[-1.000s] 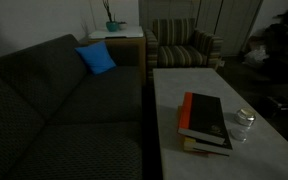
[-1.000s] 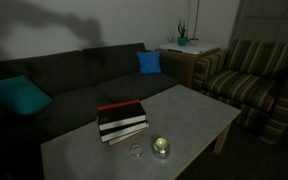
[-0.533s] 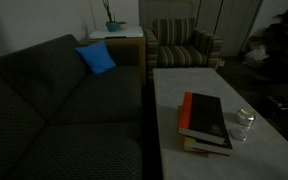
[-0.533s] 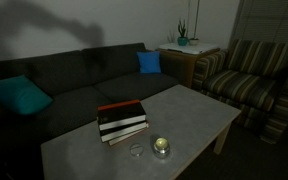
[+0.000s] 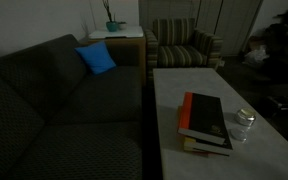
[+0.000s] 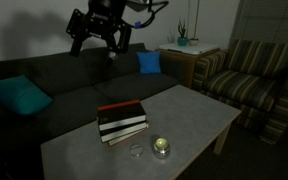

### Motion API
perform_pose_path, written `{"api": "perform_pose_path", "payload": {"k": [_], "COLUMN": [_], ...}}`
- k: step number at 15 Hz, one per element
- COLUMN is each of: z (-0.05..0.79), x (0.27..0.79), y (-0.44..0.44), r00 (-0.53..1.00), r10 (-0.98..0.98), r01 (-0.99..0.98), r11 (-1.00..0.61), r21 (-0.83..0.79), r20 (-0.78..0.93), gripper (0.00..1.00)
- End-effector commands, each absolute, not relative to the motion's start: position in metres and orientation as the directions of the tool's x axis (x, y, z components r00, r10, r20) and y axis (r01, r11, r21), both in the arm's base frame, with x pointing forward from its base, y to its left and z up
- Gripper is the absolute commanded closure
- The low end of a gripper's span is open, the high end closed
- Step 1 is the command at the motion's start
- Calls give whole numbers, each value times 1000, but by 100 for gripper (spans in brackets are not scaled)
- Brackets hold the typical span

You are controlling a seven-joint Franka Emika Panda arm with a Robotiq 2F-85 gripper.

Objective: Cover the silver bottle with the silver lid

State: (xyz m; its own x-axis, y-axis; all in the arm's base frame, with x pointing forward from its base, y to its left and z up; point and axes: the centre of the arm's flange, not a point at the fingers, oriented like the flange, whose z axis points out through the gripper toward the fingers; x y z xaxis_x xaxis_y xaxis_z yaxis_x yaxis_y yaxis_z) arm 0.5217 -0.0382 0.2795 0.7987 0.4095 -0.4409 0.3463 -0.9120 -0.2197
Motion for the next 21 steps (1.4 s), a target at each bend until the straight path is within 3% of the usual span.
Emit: {"api": "perform_pose_path", "payload": {"k": [1, 9, 19, 21], "z": [263, 234, 93, 100], "x": [524, 543, 573, 561], "y": [-41, -39, -21, -19], "r00": [786, 802, 869, 854], "r10": [422, 379, 265, 284], "r01": [345, 302, 168, 193], "r11": [-906, -924, -952, -951], "r21": [-246, -234, -255, -242], "r20": [-452, -462, -418, -435], "gripper": [0, 0, 0, 0]}}
